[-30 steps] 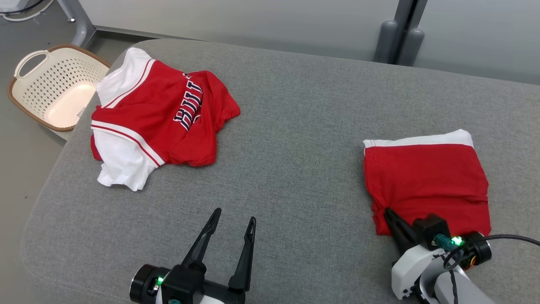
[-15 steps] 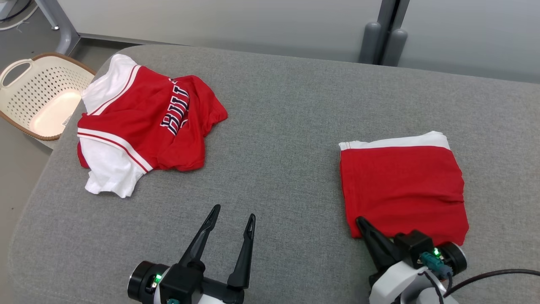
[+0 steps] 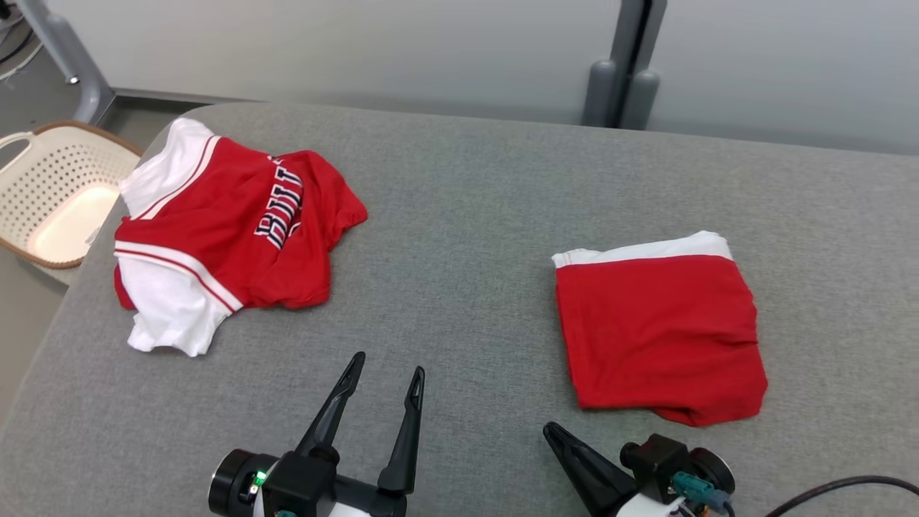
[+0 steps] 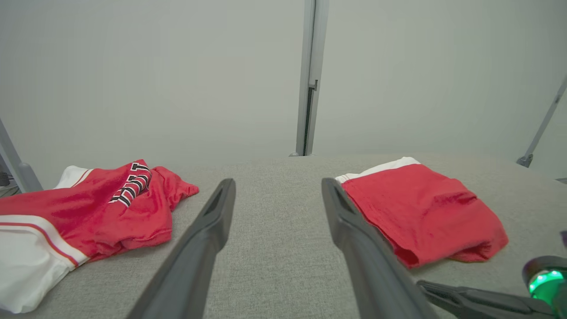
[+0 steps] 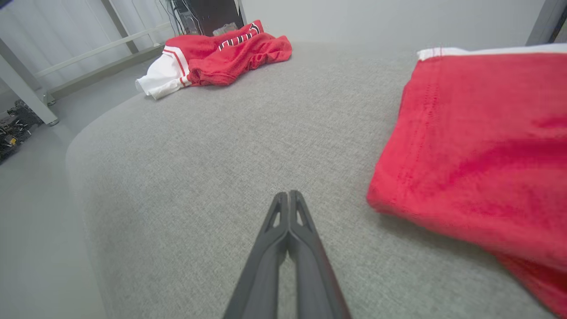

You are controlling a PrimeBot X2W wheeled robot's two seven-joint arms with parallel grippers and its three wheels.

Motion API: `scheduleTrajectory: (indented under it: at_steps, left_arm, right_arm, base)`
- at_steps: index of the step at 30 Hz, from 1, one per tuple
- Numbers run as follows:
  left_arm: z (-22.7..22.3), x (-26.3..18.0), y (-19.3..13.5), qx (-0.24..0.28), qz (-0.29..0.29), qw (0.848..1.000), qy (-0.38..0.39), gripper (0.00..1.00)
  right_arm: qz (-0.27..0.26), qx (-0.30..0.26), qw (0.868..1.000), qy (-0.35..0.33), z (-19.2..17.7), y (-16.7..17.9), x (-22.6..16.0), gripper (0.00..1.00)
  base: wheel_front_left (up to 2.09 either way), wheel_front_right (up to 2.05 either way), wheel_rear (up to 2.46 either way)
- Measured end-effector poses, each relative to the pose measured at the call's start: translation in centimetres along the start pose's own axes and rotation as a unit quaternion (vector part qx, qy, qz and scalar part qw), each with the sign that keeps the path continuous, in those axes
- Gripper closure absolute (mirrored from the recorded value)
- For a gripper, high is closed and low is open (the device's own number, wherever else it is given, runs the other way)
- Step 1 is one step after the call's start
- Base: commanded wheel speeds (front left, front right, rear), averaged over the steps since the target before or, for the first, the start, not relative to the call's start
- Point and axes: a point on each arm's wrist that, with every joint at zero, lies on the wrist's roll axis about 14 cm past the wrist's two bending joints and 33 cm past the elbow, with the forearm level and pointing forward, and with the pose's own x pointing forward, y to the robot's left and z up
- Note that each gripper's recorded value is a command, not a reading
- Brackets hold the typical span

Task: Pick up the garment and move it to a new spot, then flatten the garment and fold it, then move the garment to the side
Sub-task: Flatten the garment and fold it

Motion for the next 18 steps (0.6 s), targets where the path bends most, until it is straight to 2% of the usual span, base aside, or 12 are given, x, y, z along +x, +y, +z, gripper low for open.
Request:
scheduleTrajectory:
  at_steps: [3, 4, 5, 7, 8, 9, 10, 18]
  left_arm:
    - [0.3, -0.1, -0.5, -0.001, -0.008, 1.000, -0.006, 0.00]
    - [0.4, -0.1, -0.6, -0.001, -0.010, 1.000, -0.007, 0.00]
    - [0.6, -0.1, -0.7, -0.001, -0.010, 1.000, -0.010, 0.00]
    - [1.2, 0.0, -0.5, 0.000, -0.008, 1.000, -0.020, 0.00]
    - [1.3, 0.0, -0.4, -0.001, -0.005, 1.000, -0.022, 0.00]
    - [1.4, -0.1, -0.1, -0.002, 0.001, 1.000, -0.023, 0.00]
    - [1.5, -0.3, 0.1, -0.005, 0.008, 1.000, -0.025, 0.00]
    - [2.0, -0.3, 0.4, -0.014, 0.008, 0.999, -0.033, 0.00]
  right_arm:
    - [-0.004, -0.005, 1.000, -0.026, 1.7, -0.4, -0.5, 1.00]
    - [-0.009, -0.006, 0.999, -0.040, 2.6, -0.6, -0.6, 0.83]
    - [-0.018, -0.009, 0.998, -0.055, 3.5, -1.1, -0.9, 0.60]
    - [-0.046, -0.015, 0.995, -0.082, 5.2, -2.7, -1.7, 0.53]
    - [-0.061, -0.017, 0.994, -0.093, 5.8, -3.4, -2.3, 0.44]
    - [-0.074, -0.020, 0.992, -0.102, 6.3, -4.0, -2.9, 0.09]
    - [-0.103, -0.026, 0.987, -0.122, 7.3, -5.3, -4.1, 0.00]
    - [-0.207, -0.057, 0.961, -0.174, 9.9, -9.2, -10.0, 0.00]
  base:
    - [0.00, 0.00, 0.00]
    - [0.00, 0.00, 0.00]
    - [0.00, 0.00, 0.00]
    - [0.00, 0.00, 0.00]
    - [0.00, 0.00, 0.00]
    - [0.00, 0.00, 0.00]
    - [0.00, 0.00, 0.00]
    - [0.00, 0.00, 0.00]
